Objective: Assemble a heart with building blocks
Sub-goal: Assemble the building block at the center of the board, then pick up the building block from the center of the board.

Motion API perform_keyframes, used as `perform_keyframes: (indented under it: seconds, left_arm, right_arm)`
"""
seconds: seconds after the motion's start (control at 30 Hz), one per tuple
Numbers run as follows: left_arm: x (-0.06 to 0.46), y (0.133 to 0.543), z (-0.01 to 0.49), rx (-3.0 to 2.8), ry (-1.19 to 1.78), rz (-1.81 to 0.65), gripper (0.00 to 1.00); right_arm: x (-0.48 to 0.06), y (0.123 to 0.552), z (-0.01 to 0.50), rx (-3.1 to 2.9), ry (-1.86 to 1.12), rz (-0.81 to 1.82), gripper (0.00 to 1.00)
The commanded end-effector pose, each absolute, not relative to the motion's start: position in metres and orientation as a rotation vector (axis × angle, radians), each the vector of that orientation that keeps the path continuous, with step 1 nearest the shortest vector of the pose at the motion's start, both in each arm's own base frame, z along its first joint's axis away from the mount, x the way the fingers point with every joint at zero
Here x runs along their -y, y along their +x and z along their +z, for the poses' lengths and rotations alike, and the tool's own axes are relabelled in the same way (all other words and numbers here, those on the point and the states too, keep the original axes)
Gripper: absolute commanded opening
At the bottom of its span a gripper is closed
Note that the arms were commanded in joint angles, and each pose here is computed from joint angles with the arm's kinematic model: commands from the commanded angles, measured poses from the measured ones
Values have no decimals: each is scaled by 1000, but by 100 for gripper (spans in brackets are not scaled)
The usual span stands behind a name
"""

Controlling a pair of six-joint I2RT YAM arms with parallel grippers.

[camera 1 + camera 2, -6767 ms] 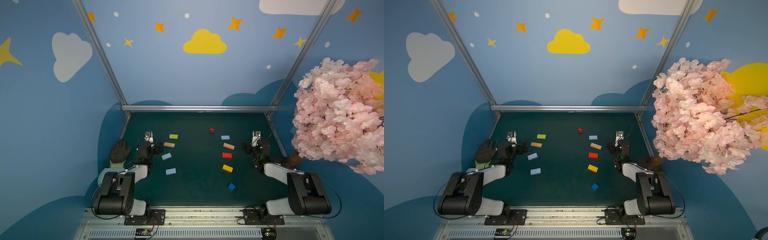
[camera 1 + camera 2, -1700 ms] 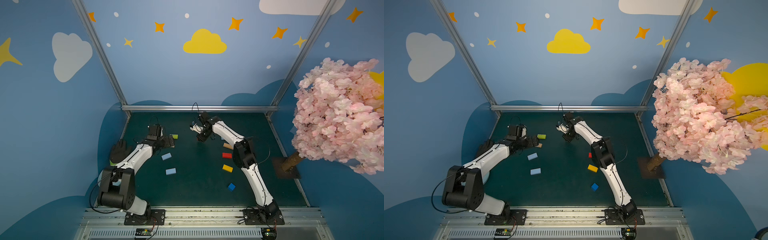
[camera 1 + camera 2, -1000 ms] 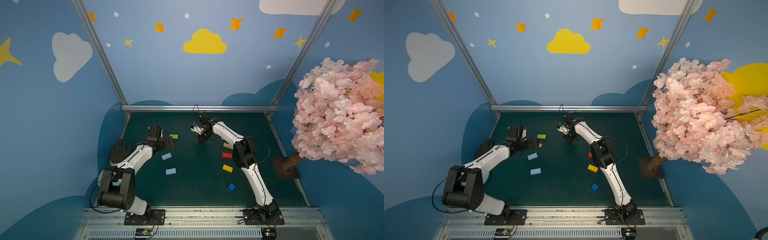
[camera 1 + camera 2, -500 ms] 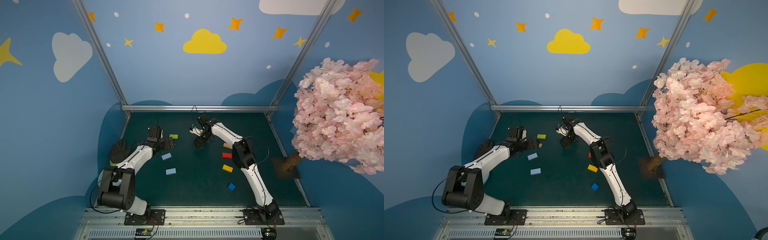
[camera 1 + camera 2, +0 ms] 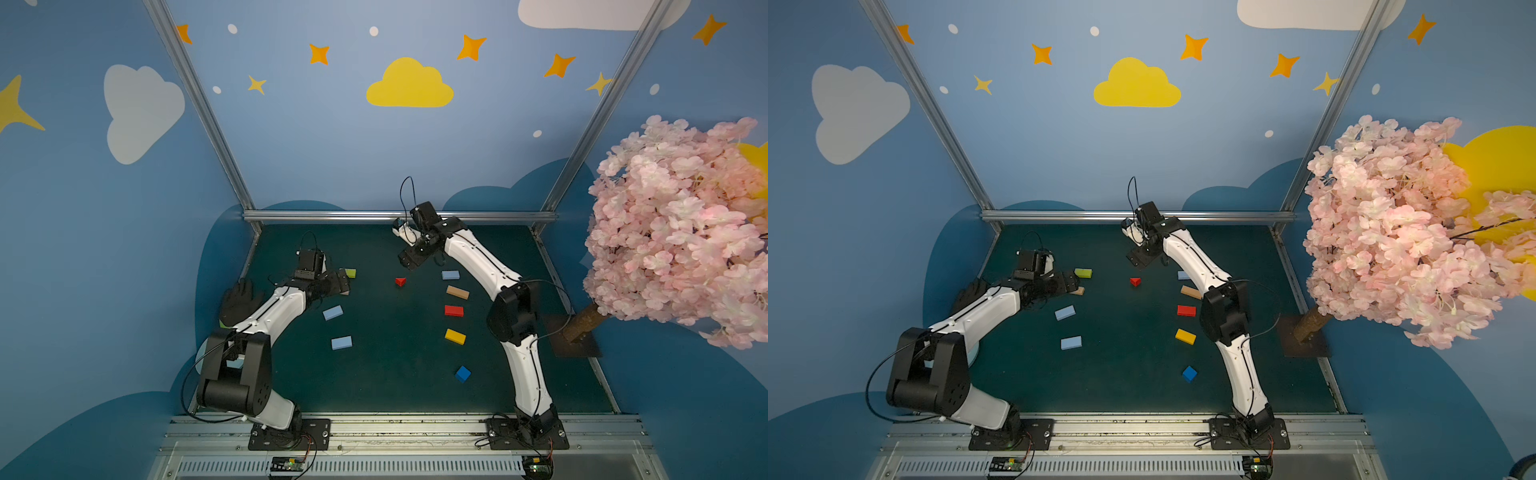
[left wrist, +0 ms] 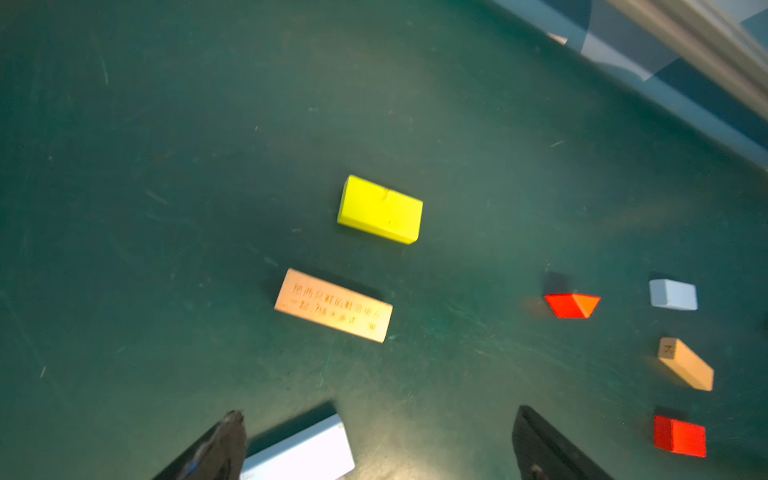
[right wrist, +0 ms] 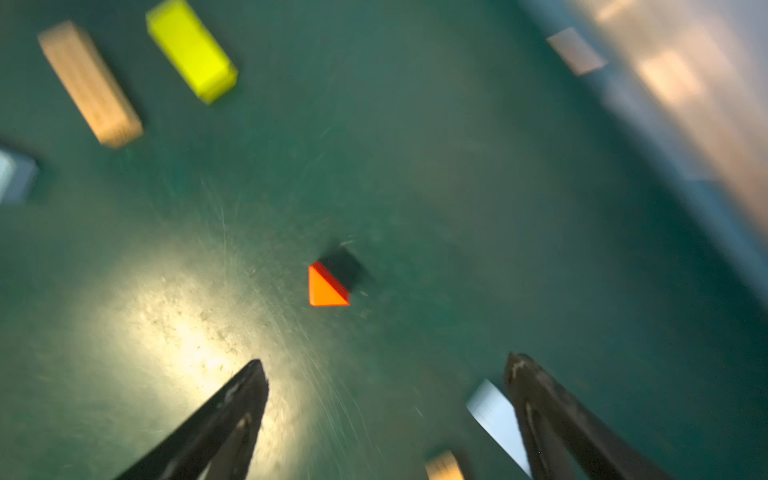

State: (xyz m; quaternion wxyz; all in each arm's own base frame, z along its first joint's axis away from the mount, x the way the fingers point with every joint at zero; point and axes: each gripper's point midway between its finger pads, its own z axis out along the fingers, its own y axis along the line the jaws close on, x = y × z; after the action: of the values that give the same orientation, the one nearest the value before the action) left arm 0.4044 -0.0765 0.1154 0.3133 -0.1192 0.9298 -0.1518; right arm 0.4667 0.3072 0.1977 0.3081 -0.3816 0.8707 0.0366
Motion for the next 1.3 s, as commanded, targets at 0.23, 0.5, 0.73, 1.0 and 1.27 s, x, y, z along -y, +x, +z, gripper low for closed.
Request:
perform_keyframes:
  seconds: [0.23,0.5,0.73,1.0,1.27]
  left_arm:
    - [93,445,93,-2623,-591,-453,100]
    - [100,483,76,-2706,-1068,-447,82]
    - [105,496,49,-2757,-1337,-458,78]
    - [110,511,40,-2695,-1496,-499,78]
    - [108,516,32,-2672,-1595,-455,74]
  right_arm:
    - [-225,463,184,-2828,169,608,64]
    - [-152,483,167,-2787,1071,740,59]
    - [-148,487,131,-2800,1437,846,70]
    - [-150,472,81,-2818,1734,765,66]
    - [-142,473,58,-2787,1858,680,62]
